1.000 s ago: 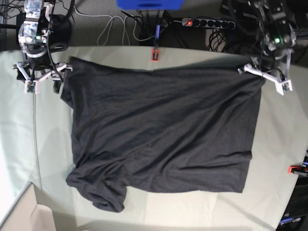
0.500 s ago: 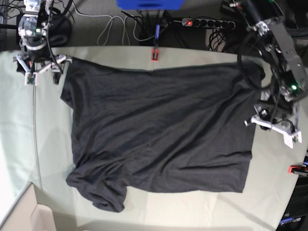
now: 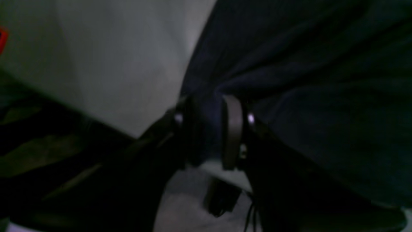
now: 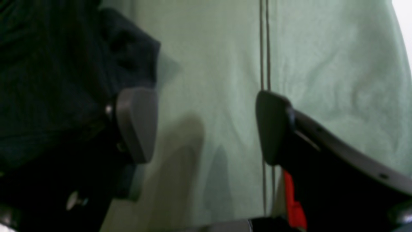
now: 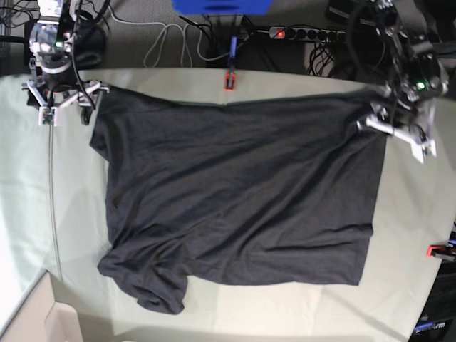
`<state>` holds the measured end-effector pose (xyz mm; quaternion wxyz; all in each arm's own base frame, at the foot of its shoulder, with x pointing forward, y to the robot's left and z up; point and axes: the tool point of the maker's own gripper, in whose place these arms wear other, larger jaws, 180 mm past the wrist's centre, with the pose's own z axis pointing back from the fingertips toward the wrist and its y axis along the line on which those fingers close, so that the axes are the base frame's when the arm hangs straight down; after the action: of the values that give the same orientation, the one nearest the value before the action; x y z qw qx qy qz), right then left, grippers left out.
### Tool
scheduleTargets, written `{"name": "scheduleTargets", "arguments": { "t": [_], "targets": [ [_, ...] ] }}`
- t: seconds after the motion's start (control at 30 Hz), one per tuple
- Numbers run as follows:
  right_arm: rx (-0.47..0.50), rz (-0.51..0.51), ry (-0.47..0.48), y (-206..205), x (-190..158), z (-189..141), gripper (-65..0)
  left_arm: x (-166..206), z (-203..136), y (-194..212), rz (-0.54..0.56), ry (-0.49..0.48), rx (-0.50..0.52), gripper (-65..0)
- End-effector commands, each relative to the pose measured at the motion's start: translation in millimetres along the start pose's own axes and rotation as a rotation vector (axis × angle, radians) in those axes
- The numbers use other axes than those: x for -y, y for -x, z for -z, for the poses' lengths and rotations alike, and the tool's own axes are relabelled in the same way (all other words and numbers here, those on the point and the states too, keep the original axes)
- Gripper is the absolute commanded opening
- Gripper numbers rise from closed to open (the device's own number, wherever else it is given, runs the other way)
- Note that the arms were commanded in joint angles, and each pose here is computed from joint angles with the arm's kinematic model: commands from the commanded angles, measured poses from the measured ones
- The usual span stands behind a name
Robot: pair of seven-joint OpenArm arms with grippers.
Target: Layout the t-shirt on the table in an organized manner, then fold the t-shirt properly
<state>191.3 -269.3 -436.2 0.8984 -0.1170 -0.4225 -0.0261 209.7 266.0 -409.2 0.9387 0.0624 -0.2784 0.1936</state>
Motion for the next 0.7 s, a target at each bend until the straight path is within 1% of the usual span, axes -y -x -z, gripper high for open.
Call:
{"name": "scheduleTargets", "arguments": {
  "t": [0.0,0.1,0.23,0.37,0.47,0.57,0.67],
  "targets": [
    [0.041,-0.005,0.007,-11,4,0,-16.5,-7,-2,-8,-0.008,-0.012,0.035,-49.8],
    [0.038,-0.005,0.008,-10,5,0,-16.5,-26,-5,6,-0.039,-0.053,0.010,-49.8],
    [0.040,-0.008,0.009,-11,6,0,-16.5,-50,-15,21,-0.044,-0.108,-0.010,-49.8],
    [0.042,-0.009,0.010,-12,6,1,-16.5,-57,-16,35,-0.042,-0.122,-0.031,-49.8],
    [0.042,-0.008,0.006,-12,5,1,-16.5,-55,-6,46,-0.066,-0.113,-0.047,-49.8],
    [0.050,-0.004,0.009,-17,5,4,-16.5,-42,6,49,-0.125,-0.066,-0.047,-49.8],
    [0.050,-0.003,0.009,-17,5,5,-16.5,-31,17,43,-0.164,-0.030,-0.041,-49.8]
  ]
}}
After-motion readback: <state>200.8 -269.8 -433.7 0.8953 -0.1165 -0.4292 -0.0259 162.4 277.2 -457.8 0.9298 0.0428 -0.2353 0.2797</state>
